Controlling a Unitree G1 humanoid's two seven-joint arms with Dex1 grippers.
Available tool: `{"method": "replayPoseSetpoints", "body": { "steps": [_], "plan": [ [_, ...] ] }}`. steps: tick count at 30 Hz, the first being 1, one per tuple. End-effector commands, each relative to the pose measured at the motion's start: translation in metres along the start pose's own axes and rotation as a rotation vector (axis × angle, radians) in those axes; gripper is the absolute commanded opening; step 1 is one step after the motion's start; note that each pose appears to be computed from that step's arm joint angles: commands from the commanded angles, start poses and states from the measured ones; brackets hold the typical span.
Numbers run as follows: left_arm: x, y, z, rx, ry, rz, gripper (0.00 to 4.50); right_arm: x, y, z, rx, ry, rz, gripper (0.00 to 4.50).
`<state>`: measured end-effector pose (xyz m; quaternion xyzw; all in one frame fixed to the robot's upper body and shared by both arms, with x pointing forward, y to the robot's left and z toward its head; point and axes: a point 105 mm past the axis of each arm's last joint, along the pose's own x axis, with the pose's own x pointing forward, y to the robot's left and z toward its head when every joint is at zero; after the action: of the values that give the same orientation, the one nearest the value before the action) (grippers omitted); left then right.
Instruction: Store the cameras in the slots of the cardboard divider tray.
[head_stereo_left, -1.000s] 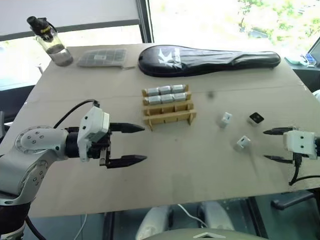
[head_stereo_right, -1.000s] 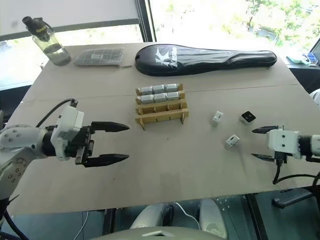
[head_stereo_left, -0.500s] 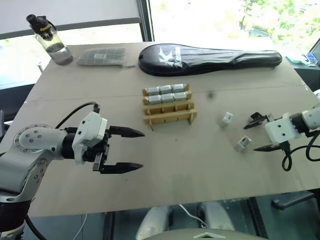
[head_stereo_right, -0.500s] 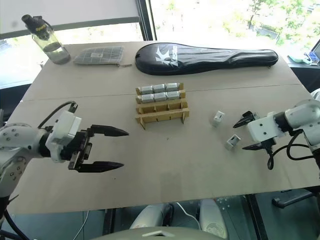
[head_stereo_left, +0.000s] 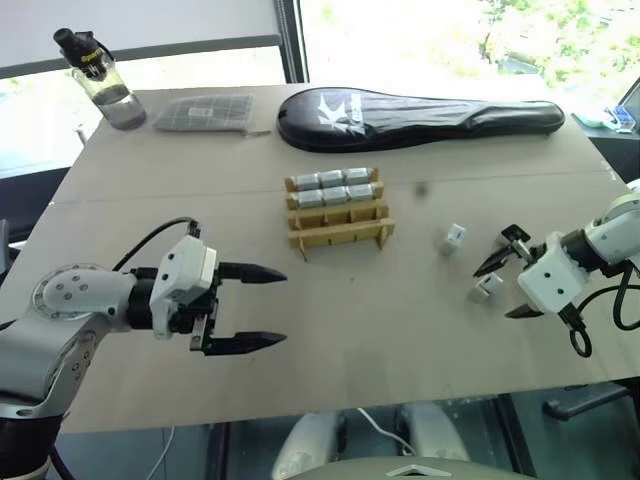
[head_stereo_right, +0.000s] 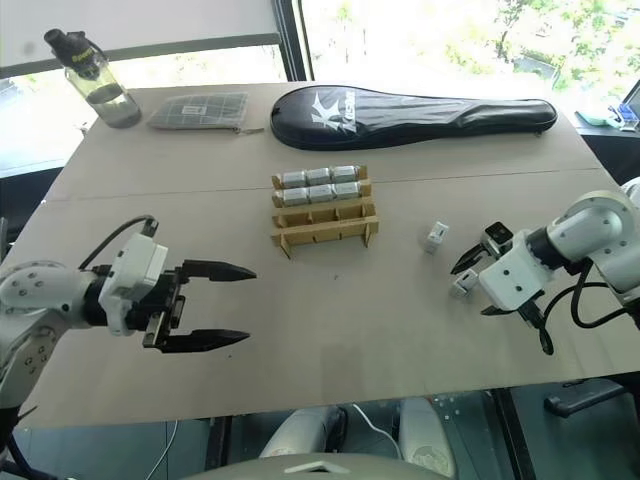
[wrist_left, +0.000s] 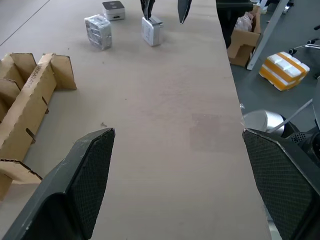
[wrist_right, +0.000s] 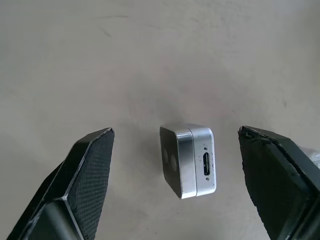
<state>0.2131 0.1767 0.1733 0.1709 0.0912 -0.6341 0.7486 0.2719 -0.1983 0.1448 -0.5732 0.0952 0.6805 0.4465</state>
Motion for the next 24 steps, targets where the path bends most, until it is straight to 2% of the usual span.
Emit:
{"method": "replayPoseSetpoints", "body": {
  "steps": [1,9,17,24],
  "plan": [
    [-0.003,0.0,0.008,0.055,-0.003,0.027,4.25,-0.007,0.008,-0.007,0.006,0.039,0.073,3.95],
    [-0.003,-0.001,0.009,0.059,-0.009,0.043,4.25,-0.004,-0.001,-0.023,0.014,0.075,0.069,3.95],
    [-0.004,-0.003,0.007,0.053,-0.007,0.057,4.25,0.002,-0.01,-0.027,0.0,0.05,0.037,3.95],
    [-0.003,-0.003,0.007,0.056,-0.007,0.057,4.25,0.005,-0.009,-0.032,-0.008,0.047,0.037,0.85]
  ]
}}
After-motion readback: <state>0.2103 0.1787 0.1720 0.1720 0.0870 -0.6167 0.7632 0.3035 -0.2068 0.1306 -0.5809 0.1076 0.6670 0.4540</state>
